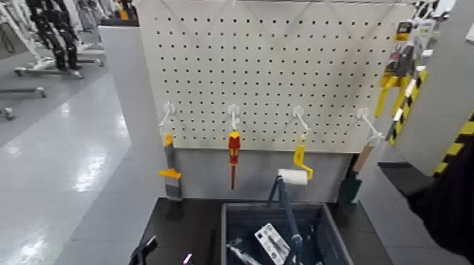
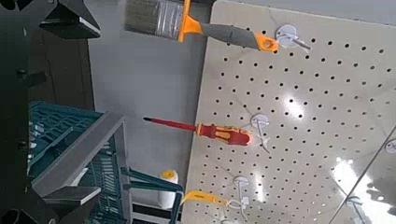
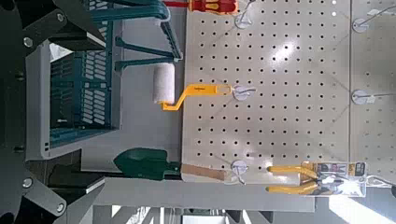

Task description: Put the yellow pliers into the crate.

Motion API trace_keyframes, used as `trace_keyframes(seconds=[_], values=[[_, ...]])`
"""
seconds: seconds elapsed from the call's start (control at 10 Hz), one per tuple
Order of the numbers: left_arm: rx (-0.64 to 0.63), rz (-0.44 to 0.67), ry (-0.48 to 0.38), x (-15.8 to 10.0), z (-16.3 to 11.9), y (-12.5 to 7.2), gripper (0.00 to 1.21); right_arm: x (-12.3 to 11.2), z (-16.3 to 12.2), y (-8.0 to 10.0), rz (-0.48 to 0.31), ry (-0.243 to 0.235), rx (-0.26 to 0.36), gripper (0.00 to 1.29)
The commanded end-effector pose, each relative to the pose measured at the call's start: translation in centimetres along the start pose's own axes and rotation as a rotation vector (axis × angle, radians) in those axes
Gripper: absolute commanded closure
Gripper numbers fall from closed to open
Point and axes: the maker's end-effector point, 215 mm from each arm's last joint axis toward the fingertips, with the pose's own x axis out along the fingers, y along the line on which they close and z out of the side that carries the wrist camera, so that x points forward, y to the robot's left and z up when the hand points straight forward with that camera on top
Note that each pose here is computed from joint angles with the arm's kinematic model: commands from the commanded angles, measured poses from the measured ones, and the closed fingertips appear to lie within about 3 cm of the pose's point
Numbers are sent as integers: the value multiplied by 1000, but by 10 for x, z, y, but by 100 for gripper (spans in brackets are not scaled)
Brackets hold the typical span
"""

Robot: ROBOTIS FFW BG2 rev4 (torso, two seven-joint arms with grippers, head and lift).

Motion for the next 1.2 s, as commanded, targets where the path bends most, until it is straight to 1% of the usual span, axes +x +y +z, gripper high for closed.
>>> trace_keyframes(seconds=[0.1, 0.3, 0.4, 0.5, 0.6, 0.7, 0.8, 1.1, 1.2], values=[[11, -9, -44, 1, 7, 0, 12, 2, -1, 2, 12, 3, -2, 28], [10, -23, -35, 6, 6, 1, 12, 4, -1, 2, 39, 1, -10, 28], [11, -23, -36, 7, 6, 2, 12, 5, 0, -5, 23, 3, 31, 28], [8, -24, -35, 8, 5, 1, 12, 12, 9, -18, 11, -14, 14, 28], [5, -26, -35, 9, 5, 1, 12, 17, 17, -24, 8, -30, 5, 28], [4, -27, -32, 10, 4, 1, 12, 24, 22, -44, -28, -26, -5, 28], [1, -30, -29, 11, 3, 1, 12, 35, 30, -64, -38, -20, -22, 27], [-1, -34, -28, 11, 2, 0, 12, 60, 54, -105, -84, -25, -8, 28], [-3, -35, -25, 12, 1, -1, 12, 70, 63, -118, -81, -23, -1, 28]])
